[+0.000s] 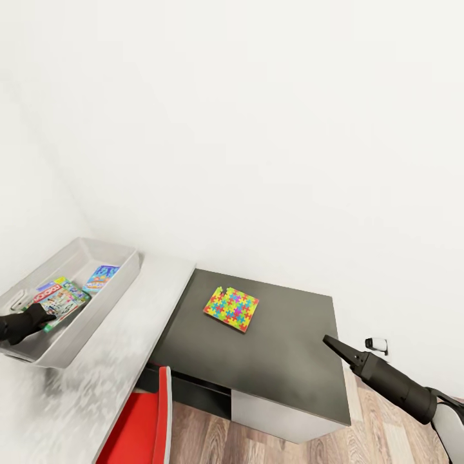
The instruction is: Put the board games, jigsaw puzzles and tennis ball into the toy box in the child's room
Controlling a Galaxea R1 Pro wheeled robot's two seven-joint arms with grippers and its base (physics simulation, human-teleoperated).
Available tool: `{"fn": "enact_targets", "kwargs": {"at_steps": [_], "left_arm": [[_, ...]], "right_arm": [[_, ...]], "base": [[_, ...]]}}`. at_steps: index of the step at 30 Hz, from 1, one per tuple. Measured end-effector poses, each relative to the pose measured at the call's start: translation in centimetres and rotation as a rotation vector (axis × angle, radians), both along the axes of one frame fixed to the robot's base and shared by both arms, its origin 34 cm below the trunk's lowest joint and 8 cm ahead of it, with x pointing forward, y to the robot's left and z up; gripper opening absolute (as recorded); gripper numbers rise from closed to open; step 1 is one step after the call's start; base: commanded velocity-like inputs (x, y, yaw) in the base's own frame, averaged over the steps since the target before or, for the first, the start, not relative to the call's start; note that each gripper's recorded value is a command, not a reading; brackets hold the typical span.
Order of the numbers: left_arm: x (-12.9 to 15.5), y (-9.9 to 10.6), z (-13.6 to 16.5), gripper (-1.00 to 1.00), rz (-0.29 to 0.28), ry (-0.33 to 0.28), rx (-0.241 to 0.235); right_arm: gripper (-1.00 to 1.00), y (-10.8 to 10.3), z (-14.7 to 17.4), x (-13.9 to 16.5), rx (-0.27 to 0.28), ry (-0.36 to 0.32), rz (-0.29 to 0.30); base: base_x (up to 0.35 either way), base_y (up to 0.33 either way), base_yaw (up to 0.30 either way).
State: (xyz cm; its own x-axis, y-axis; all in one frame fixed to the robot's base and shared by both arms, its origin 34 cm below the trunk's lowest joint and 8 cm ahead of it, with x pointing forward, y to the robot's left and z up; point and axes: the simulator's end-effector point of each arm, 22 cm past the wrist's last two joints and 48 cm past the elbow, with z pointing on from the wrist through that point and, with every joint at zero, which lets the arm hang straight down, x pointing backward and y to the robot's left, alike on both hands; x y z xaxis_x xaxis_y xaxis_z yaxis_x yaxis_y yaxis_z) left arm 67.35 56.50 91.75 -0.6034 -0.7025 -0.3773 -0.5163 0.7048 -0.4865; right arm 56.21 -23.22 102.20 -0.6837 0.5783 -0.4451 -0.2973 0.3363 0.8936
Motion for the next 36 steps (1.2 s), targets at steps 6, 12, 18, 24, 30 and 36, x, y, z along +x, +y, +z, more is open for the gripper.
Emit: {"fn": "enact_targets", "kwargs": {"at_steps": [6,12,18,24,30,36], "left_arm": [[-0.08,0.26,0.22,-1.00,0.002,0.006,-0.001],[-0.22,0.31,0.18,-1.00,0.005,0.013,-0.003],[-0.25,0.25,0.20,-1.00,0.006,0.014,-0.008],[-0.25,0.24,0.20,-1.00,0.006,0.015,-0.009],[-0.30,-0.13,0.26,-1.00,0.007,0.017,-0.033],[-0.30,-0.26,0.29,-1.00,0.007,0.018,-0.039]], "right_arm": [[1.00,-0.07,-0.33,-0.38,0.000,0.010,-0.002],[1.00,-0.14,-0.39,-0.44,-0.002,0.012,-0.003],[1.00,-0.18,-0.39,-0.45,-0.002,0.012,-0.004],[1.00,-0.18,-0.39,-0.45,-0.002,0.012,-0.004],[1.00,-0.18,-0.37,-0.46,-0.002,0.011,-0.004],[1.00,-0.17,-0.37,-0.47,-0.002,0.011,-0.004]], "base": [[0.000,0.000,0.000],[0.000,0.000,0.000],[0.000,0.000,0.000],[0.000,0.000,0.000],[0.000,0.000,0.000],[0.000,0.000,0.000]]}}
